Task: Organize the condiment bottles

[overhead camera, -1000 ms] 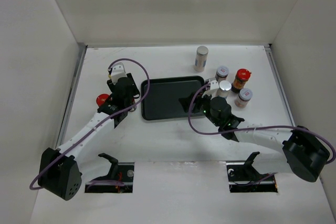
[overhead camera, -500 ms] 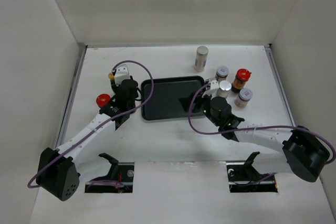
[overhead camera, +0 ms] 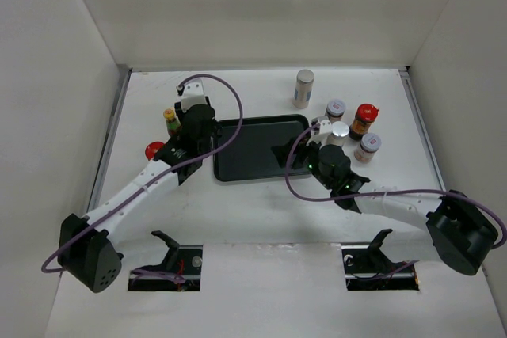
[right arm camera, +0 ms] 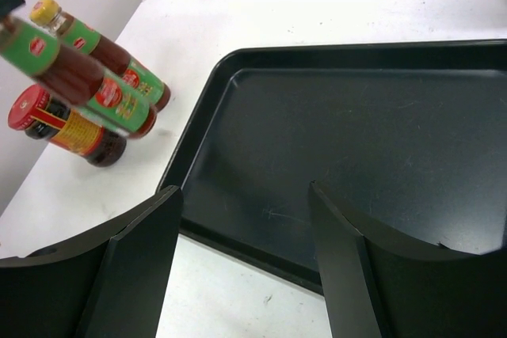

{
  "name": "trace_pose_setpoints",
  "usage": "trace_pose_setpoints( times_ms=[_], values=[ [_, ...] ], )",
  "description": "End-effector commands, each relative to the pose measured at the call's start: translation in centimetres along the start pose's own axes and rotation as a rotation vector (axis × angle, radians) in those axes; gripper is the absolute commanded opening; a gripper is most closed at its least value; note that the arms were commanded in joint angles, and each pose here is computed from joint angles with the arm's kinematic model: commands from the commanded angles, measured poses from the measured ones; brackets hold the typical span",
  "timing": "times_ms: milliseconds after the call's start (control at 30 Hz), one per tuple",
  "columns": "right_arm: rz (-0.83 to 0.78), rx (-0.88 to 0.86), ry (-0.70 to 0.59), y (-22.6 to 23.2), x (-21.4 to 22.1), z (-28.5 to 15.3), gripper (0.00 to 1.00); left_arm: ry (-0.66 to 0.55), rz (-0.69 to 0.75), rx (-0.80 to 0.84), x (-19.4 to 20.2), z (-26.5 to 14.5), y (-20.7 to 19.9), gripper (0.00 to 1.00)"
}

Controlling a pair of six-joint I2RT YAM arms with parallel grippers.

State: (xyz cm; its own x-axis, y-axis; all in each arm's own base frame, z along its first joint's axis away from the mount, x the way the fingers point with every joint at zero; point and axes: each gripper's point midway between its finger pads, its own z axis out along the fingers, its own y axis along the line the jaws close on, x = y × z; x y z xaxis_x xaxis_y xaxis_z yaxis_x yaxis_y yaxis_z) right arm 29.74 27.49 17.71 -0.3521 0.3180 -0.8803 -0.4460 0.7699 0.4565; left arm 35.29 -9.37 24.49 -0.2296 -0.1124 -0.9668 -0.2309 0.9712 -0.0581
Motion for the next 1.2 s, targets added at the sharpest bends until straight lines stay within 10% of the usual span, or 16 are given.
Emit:
trace_pose_setpoints(
  times_ms=[0, 767, 1167],
  values=[
    [0.035, -0.045, -0.078, 1.4, -2.8, -0.1, 0.72, -0.165, -0.126, 0.085, -7.3, -0.4, -3.7, 0.15],
    [0.058, -0.030, -0.087, 0.6, -3.2, -0.2, 0.72, -0.169, -0.162, 0.237, -5.0, 7.1, -11.4, 0.17],
    [0.058, -0.028, -0.086, 0.4, -3.0, -0.1, 0.72, -0.180, -0.158, 0.204, -1.6, 7.2, -9.4, 0.68]
  ],
)
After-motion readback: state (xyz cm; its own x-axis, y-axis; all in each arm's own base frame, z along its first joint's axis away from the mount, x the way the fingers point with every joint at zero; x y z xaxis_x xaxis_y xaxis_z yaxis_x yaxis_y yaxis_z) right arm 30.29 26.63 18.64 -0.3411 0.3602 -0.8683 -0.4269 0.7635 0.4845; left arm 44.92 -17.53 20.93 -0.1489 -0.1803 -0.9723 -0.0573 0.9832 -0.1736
